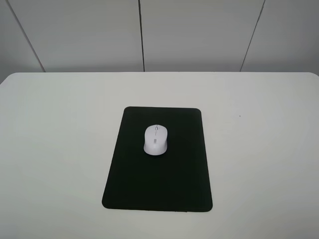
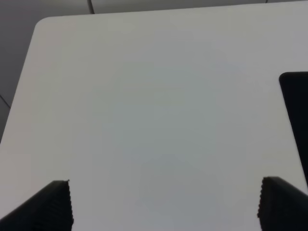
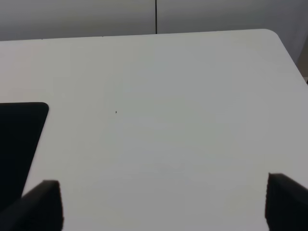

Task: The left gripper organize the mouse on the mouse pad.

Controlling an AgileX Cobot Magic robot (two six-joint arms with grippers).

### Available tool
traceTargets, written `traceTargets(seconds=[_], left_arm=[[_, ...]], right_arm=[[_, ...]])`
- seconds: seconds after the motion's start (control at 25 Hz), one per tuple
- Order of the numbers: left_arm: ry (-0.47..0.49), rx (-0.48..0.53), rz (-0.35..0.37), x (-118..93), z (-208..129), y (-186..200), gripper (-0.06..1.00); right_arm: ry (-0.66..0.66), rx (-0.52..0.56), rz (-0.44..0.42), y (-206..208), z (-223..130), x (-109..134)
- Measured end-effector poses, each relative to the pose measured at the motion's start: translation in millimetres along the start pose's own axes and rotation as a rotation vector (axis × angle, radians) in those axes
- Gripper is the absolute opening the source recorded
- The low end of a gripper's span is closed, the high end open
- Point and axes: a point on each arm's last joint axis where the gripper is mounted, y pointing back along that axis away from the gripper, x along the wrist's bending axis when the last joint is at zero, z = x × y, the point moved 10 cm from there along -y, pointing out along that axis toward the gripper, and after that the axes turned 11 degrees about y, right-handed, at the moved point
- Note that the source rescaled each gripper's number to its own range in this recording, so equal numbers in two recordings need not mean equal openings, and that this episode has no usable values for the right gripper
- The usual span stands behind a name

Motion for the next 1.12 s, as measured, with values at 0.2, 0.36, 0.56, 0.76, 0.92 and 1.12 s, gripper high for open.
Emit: traceTargets(seconds=[0.2,0.36,0.56,0.76,0.92,1.12], left_arm=[[0.012,-0.125,-0.042,3.0,-3.8,23.7,1.00],[0.010,-0.146,-0.048,8.1,-21.3,20.9,1.00],[0.015,-0.138,-0.074,6.7,-37.2,9.5,1.00],[-0.038,-0.130,-0.071,6.6,-40.0,5.7,1.00],[-0.050,-0.094,-0.067,7.4,-49.8,-3.9,1.00],[-0.054,-0.088,-0.081,4.8,-51.3,-4.4,1.00]], right_arm=[[0.000,0.000,0.000,0.0,0.0,0.0],[0.000,0.000,0.000,0.0,0.0,0.0],[0.000,0.000,0.000,0.0,0.0,0.0],[0.000,0.000,0.000,0.0,0.0,0.0],[0.000,0.000,0.000,0.0,0.0,0.0],[0.000,0.000,0.000,0.0,0.0,0.0]])
